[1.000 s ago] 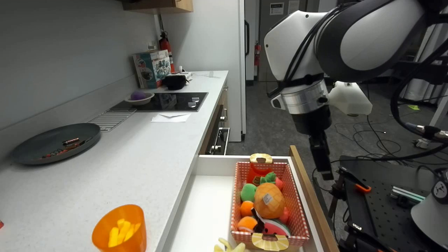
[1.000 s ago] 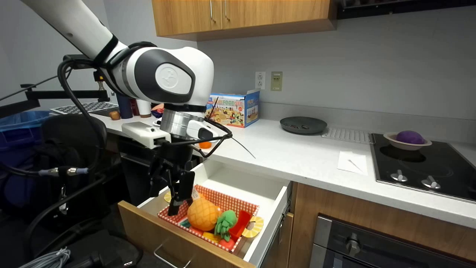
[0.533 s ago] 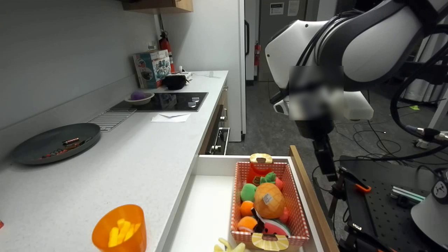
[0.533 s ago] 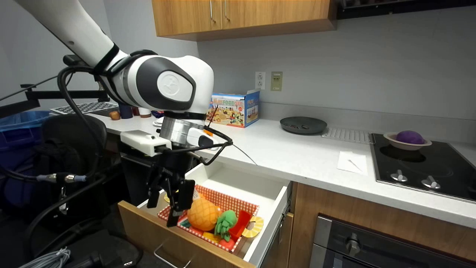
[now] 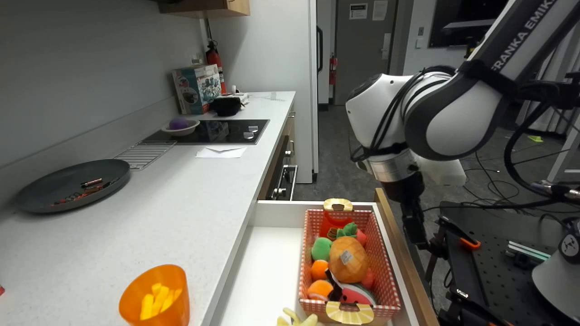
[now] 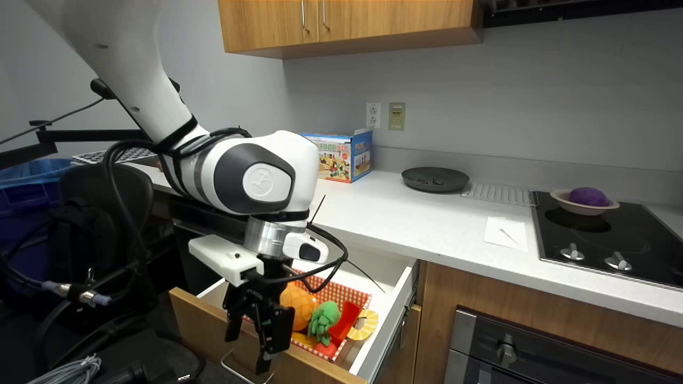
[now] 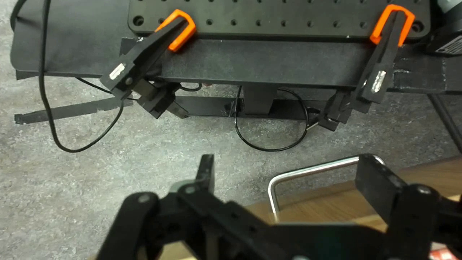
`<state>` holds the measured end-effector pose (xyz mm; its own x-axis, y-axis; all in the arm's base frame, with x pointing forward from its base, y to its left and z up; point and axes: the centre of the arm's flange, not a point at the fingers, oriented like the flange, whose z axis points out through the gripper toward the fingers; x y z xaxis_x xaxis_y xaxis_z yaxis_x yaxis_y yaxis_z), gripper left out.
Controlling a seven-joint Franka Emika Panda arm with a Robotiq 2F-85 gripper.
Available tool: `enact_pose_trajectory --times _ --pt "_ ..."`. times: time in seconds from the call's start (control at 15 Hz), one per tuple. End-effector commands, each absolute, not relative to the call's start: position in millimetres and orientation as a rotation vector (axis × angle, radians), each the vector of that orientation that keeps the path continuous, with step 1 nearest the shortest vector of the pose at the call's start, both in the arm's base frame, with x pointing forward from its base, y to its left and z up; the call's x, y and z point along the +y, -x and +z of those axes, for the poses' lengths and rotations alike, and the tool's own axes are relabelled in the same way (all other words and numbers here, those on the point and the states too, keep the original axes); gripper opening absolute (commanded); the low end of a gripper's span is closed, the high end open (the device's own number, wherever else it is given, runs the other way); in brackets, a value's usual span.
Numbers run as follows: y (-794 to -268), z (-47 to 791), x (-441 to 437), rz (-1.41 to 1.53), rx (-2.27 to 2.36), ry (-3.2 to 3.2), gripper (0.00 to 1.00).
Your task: Close the top draw of the kitchen unit
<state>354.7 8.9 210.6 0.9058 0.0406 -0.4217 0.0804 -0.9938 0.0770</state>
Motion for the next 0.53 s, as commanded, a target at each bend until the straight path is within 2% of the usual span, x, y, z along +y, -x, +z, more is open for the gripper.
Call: enact_pose_trajectory --times 0.0,0.47 --pt "-368 176 4 -0.62 0.164 -2.966 1.0" --pt "-388 167 15 -0.503 0.234 -2.976 1.0"
